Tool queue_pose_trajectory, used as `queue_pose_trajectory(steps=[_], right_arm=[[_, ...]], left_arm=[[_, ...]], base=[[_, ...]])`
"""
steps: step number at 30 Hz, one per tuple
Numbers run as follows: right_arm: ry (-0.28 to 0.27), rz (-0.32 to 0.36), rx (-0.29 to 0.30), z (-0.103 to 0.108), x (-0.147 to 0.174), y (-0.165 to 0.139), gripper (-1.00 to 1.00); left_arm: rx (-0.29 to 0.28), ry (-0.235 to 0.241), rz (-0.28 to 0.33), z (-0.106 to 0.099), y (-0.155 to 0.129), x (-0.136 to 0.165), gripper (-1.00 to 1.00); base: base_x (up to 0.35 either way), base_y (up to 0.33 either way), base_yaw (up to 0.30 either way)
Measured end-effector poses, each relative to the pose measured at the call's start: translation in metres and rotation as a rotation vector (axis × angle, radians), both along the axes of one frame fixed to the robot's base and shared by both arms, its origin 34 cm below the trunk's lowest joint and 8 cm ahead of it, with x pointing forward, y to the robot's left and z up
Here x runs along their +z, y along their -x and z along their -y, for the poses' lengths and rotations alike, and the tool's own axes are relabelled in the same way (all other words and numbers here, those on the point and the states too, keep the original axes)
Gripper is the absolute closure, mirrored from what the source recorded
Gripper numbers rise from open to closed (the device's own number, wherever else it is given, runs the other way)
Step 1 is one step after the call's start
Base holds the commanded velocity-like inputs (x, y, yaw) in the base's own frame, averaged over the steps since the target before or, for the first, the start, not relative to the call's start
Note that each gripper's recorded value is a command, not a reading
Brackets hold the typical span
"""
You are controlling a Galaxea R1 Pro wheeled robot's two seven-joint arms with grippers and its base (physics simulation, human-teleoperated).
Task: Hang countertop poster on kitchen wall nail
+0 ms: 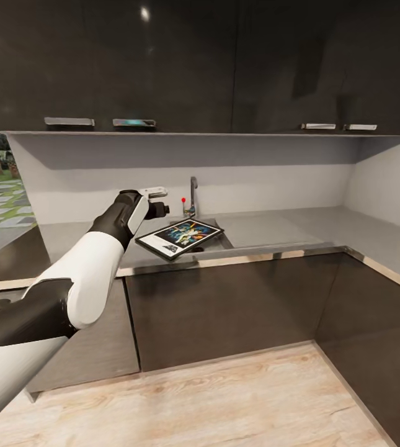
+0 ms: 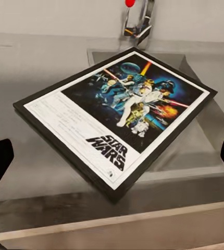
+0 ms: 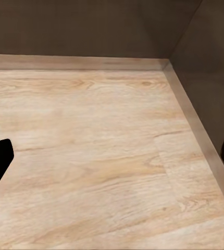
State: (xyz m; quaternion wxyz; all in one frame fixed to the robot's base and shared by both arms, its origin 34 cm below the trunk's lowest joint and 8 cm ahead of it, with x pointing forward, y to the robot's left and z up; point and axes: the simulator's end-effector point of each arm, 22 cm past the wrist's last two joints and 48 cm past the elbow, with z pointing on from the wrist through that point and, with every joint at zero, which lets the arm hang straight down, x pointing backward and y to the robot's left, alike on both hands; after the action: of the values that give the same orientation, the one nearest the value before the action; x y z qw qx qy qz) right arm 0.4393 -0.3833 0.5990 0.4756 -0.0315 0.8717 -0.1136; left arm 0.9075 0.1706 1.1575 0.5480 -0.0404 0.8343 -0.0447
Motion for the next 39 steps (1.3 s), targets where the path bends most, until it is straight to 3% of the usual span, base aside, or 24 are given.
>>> queue_pose_trajectory(steps=[17, 25, 32, 39], right_arm=[[0.0, -0.005, 0.0, 0.0, -0.002, 0.002, -1.0], [-0.007, -0.036, -0.002, -0.003, -0.012, 0.011, -1.0], [-0.021, -0.13, -0.018, -0.002, -0.042, 0.046, -1.0], [-0.019, -0.15, -0.019, 0.0, -0.047, 0.054, -1.0]], left_arm=[[0.006, -0.003, -0.001, -0.003, 0.0, -0.001, -1.0], [0.044, -0.011, -0.003, -0.026, -0.005, -0.015, -1.0], [0.128, -0.042, -0.028, -0.056, -0.007, -0.039, -1.0], [0.147, -0.048, -0.018, -0.057, -0.01, -0.067, -1.0]], base=[[0.334, 0.0, 0.0], [0.335, 0.0, 0.0], [0.206, 0.0, 0.0], [0.051, 0.0, 0.0]])
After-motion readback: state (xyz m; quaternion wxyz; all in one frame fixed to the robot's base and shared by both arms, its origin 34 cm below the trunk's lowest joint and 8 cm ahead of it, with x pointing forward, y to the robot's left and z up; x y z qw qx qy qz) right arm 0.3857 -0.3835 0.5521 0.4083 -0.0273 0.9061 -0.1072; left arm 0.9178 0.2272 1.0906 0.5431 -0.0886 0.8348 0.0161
